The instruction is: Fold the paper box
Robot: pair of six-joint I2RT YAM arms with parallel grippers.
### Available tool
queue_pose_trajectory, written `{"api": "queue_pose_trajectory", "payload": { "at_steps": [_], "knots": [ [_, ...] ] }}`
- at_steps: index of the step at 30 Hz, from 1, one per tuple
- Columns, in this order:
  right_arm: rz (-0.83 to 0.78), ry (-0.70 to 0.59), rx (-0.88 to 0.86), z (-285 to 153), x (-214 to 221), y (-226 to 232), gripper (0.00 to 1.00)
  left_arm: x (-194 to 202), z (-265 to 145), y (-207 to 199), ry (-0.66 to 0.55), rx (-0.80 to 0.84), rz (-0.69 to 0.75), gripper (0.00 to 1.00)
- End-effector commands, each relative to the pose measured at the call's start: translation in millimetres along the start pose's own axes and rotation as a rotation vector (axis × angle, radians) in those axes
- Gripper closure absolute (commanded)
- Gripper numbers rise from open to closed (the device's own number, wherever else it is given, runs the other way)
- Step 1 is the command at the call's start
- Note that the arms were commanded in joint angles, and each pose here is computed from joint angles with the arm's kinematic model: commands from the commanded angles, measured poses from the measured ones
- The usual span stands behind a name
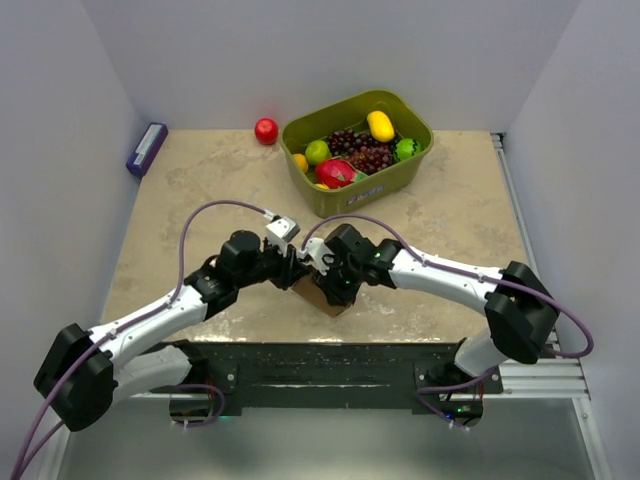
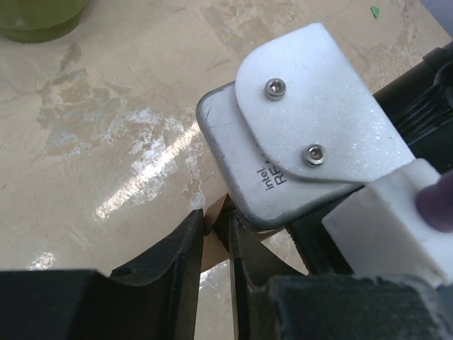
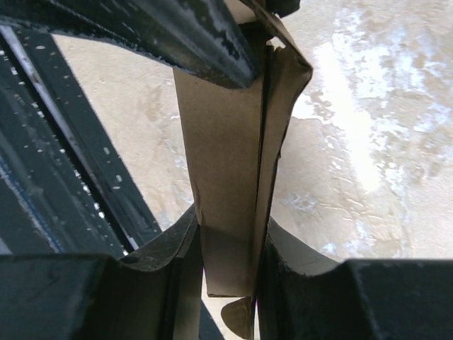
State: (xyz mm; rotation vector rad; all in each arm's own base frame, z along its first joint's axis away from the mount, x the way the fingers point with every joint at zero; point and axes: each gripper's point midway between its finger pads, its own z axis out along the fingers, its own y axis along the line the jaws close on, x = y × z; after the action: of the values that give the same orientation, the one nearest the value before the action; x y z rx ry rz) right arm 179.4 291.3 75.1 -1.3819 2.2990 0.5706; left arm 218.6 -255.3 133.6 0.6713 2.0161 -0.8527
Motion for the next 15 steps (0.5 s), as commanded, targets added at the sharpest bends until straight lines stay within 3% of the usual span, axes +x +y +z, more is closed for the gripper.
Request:
{"api": "queue_pose_trajectory", "payload": {
  "at_steps": [1,10,15],
  "knots": [
    [-0.027,-0.092,0.118,-3,-35,-22,0.77,-7,9,-17,-0.064,0.051,0.009,0.75],
    [-0.021,-0.054,0.167,3,-33,-33,0.74,5,23,-17,-0.097,0.083,-0.004,0.78],
    [0.029,-0.073,0.268,-1,-37,-48,0.64,18,24,-8,-0.085,0.032,-0.034,0.85]
  ]
}}
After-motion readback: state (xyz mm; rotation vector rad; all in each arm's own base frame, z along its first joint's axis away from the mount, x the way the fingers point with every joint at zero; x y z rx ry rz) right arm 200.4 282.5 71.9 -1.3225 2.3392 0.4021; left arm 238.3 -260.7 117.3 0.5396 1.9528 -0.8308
